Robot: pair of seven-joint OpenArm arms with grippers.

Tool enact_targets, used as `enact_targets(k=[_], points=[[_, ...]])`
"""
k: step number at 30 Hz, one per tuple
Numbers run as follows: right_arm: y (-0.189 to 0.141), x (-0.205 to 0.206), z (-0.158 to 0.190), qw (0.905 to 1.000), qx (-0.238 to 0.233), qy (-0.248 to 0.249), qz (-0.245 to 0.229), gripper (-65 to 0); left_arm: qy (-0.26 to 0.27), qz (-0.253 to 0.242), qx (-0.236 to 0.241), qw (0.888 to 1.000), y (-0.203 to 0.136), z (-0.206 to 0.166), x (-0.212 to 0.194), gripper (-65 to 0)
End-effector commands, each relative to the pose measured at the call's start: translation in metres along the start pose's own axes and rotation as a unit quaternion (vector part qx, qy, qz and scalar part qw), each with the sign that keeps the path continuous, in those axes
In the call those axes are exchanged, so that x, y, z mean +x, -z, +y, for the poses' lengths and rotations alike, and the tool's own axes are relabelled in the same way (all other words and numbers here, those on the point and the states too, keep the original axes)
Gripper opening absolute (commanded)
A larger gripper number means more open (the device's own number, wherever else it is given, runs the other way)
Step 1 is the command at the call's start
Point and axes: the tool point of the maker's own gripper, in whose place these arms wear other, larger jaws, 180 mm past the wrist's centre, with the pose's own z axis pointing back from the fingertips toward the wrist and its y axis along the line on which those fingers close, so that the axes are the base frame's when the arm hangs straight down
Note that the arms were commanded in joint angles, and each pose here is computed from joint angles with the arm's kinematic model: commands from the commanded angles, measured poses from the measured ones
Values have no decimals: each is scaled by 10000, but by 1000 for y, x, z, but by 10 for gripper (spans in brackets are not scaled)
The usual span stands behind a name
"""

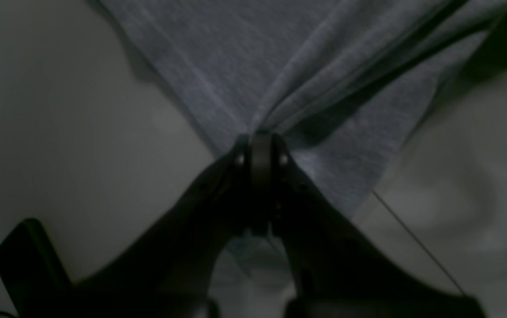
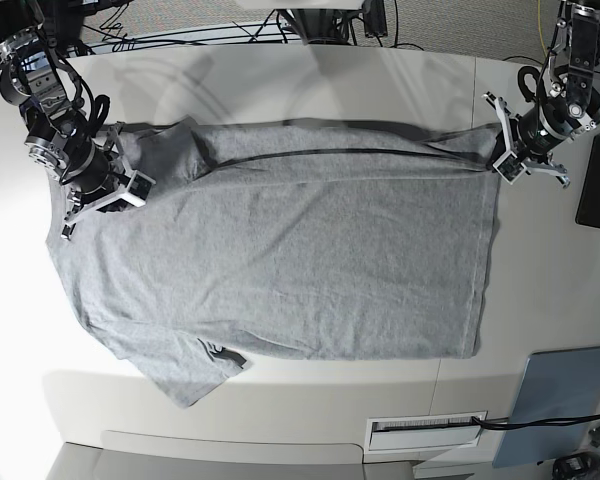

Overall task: Fold the T-shirt properly
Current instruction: 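Lower the shoulder edge and drag it back across the shirt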

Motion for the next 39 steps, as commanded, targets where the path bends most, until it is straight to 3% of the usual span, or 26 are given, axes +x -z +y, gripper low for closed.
enact_targets(k=[1,13,29,39], points=[[-3,0,-16,9997,-219,-52,-22,-650,75,-120,146,9998,-4,12,8,-650],[-4,4,-16,9997,-224,-56,-126,-650,217,-356,-201,9989,-4,2,19,-650],[-4,5,-23,9995,-300,-55,-130,-650,293,-526,342,9976,-2,36,39,-650],[-4,5,-23,9995,-301,-54,-122,-650,307,-495,279,9979,0,36,39,-650]])
